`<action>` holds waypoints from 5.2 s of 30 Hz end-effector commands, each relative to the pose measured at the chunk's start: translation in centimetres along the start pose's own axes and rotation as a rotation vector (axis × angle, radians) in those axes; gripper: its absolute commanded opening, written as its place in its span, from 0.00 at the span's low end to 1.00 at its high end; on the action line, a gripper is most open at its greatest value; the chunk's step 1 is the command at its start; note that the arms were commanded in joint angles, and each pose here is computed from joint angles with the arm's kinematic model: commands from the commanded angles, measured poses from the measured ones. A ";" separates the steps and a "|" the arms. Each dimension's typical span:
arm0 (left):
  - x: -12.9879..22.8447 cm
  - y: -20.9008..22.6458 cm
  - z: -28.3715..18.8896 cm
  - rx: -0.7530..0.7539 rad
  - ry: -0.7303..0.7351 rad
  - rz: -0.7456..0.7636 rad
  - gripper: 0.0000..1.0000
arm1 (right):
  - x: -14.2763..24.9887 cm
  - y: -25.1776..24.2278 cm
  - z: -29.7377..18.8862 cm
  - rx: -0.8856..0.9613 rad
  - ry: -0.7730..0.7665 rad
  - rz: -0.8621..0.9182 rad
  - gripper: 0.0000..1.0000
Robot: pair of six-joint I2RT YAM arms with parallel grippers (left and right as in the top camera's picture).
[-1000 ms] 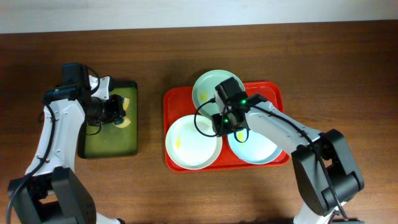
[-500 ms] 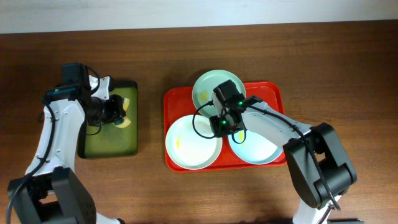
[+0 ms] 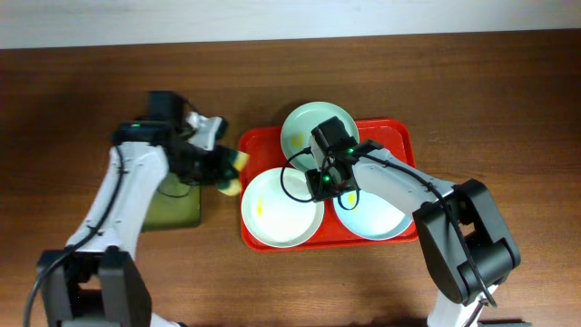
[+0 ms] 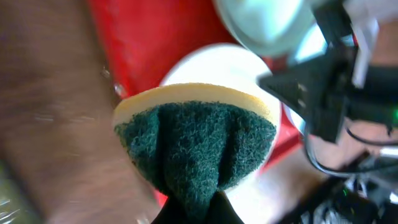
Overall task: Clean dirty plates on tray and stack at the side
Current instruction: 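Bring the sponge with the left gripper onto the white plate, then scrub the white plate with the sponge while the right gripper holds it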
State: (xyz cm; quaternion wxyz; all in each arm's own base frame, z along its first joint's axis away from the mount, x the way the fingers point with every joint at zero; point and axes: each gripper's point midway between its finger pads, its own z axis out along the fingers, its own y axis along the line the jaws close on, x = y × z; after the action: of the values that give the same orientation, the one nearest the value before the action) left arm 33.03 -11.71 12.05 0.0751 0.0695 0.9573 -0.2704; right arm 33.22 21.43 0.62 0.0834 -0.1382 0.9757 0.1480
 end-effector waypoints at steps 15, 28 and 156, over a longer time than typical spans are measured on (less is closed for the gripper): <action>5.8 -2.4 11.8 -0.395 -0.110 -0.078 0.00 | 0.3 -0.9 0.5 -0.007 0.017 0.076 0.05; 2.6 -2.2 11.1 -0.451 -0.269 -0.047 0.10 | 0.4 -0.7 0.5 -0.021 0.021 0.076 0.05; 2.4 5.3 10.8 -0.773 -0.286 -0.113 0.00 | 0.5 -0.8 0.5 -0.016 0.023 0.076 0.04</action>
State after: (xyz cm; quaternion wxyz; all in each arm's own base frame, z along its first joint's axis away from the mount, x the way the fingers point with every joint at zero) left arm 33.19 -18.74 1.01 0.2104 -0.0417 0.9763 -0.0298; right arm 33.44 21.01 0.64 0.0752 -0.1085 0.9778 0.1630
